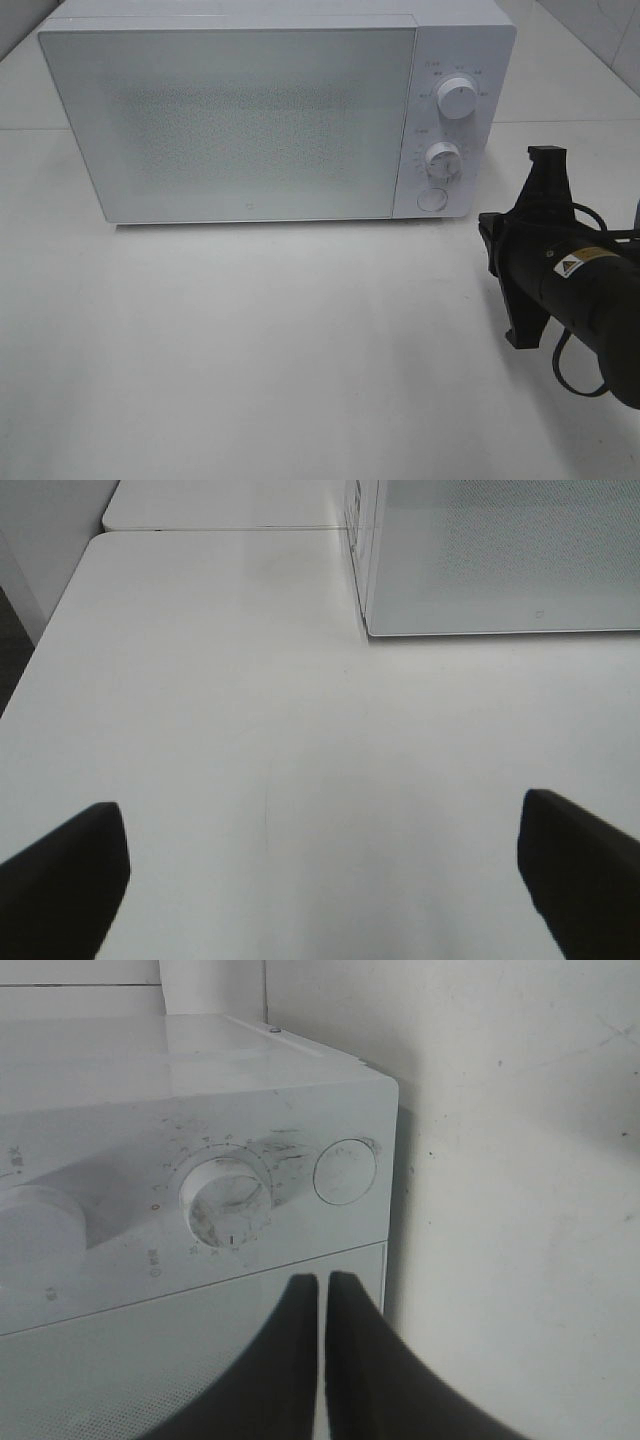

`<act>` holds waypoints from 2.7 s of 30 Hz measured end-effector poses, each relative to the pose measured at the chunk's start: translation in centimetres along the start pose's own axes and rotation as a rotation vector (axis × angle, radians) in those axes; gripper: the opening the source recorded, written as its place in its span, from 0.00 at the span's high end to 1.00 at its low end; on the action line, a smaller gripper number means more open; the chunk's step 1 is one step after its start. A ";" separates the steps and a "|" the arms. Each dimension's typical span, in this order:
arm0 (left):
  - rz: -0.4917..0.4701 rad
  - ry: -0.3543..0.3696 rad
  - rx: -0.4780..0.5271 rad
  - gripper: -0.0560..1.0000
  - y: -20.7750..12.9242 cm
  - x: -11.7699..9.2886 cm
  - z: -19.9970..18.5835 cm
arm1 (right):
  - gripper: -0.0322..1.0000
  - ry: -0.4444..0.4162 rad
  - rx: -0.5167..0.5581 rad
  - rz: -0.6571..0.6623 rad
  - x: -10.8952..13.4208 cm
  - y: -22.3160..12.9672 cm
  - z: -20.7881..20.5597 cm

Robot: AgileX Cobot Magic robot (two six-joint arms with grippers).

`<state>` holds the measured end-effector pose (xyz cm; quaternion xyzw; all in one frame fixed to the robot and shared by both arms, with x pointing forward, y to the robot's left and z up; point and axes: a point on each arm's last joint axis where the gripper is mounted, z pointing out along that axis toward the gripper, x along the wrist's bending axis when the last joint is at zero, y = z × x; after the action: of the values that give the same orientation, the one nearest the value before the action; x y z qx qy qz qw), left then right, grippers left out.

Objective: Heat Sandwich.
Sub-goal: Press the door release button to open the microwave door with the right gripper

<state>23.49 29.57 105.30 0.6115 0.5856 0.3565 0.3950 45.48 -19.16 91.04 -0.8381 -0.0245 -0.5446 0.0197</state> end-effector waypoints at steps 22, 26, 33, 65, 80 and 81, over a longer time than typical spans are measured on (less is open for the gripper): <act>0.000 0.000 0.000 0.01 0.0 0.0 0.0 | 0.96 -0.026 0.005 0.010 0.1 0.1 0.5; 0.000 0.000 0.000 0.01 0.0 0.0 0.0 | 0.96 -0.011 0.006 -0.008 0.7 0.3 1.8; 0.000 0.000 0.000 0.01 0.0 0.0 0.0 | 0.96 -0.045 0.011 -0.021 0.6 0.0 4.2; 0.000 0.000 0.000 0.01 0.0 0.0 0.0 | 0.96 -0.125 0.006 0.003 0.6 -0.7 12.5; 0.000 0.000 0.000 0.01 0.0 0.0 0.0 | 0.96 -0.121 0.006 0.004 0.6 -0.9 13.1; 0.000 0.000 0.000 0.01 0.0 0.0 0.0 | 0.96 -0.116 0.004 0.005 0.6 -0.9 13.2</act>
<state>23.49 29.57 105.30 0.6115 0.5856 0.3565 0.3950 57.67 -17.52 86.25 -0.8683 -0.0247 -0.4950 0.0210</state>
